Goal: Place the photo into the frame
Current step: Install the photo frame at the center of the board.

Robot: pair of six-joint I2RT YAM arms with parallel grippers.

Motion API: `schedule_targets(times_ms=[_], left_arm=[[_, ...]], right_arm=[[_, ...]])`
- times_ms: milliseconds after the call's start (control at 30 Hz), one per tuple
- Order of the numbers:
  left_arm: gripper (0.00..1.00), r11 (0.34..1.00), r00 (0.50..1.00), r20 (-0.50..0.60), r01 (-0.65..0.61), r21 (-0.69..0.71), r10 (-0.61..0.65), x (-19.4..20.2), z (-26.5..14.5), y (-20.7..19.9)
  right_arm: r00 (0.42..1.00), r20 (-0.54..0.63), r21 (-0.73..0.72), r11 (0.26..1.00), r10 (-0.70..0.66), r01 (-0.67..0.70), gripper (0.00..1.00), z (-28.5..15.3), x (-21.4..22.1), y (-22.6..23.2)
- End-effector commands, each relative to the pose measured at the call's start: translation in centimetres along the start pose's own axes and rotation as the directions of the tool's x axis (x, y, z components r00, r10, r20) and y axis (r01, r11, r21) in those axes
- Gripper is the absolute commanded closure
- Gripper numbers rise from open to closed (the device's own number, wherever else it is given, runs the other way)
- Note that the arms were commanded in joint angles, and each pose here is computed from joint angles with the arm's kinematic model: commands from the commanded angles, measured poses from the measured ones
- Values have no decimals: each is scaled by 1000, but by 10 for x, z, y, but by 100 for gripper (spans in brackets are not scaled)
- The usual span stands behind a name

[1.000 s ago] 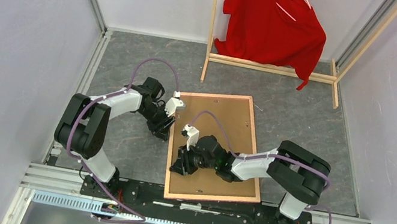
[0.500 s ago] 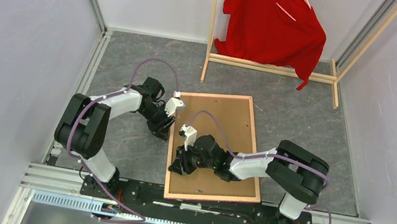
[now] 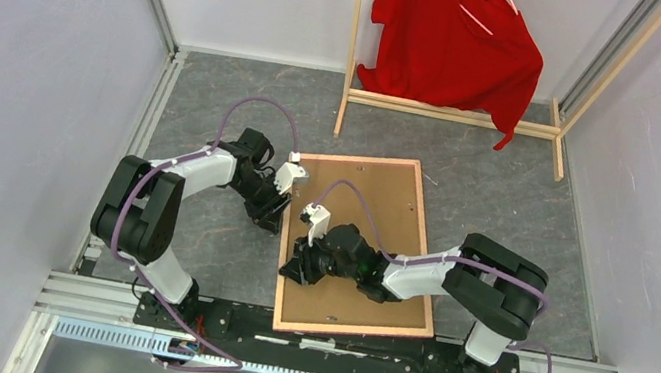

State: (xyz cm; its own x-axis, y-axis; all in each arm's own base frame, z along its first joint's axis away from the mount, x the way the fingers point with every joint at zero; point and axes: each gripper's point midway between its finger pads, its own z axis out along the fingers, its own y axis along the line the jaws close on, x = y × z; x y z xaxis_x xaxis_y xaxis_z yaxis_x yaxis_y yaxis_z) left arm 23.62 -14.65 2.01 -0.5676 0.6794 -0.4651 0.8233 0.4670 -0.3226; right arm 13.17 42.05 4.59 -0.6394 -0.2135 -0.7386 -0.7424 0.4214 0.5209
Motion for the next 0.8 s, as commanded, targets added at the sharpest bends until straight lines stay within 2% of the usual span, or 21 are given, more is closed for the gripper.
schedule_targets(times_ms=[0,133,267,300,400,533,767], left_arm=[[52,999,1000,2,-29,-14,29,-4,2,6],[52,999,1000,3,-31,-19,31,-5,1,6],[52,999,1000,3,-29,-21,30,-5,1,6],[52,999,1000,3,-29,-21,29,-5,1,6],[52,999,1000,4,-30,-21,30,-5,0,6],[52,999,1000,3,-30,-17,30,-6,0,6],[52,999,999,1,-35,-16,35,-9,-3,6]], right_arm=[[997,69,-22,999,-31,33,67,-2,-15,5],[993,111,-41,998,-32,36,66,-19,-25,14],[994,110,-38,999,-4,8,66,-35,-16,13],[995,103,-32,999,1,2,68,-36,-12,11],[998,63,13,1000,6,-7,85,-36,3,2],[999,47,85,996,-17,12,100,-34,12,-10],[988,38,163,977,-148,140,100,-27,12,-10]])
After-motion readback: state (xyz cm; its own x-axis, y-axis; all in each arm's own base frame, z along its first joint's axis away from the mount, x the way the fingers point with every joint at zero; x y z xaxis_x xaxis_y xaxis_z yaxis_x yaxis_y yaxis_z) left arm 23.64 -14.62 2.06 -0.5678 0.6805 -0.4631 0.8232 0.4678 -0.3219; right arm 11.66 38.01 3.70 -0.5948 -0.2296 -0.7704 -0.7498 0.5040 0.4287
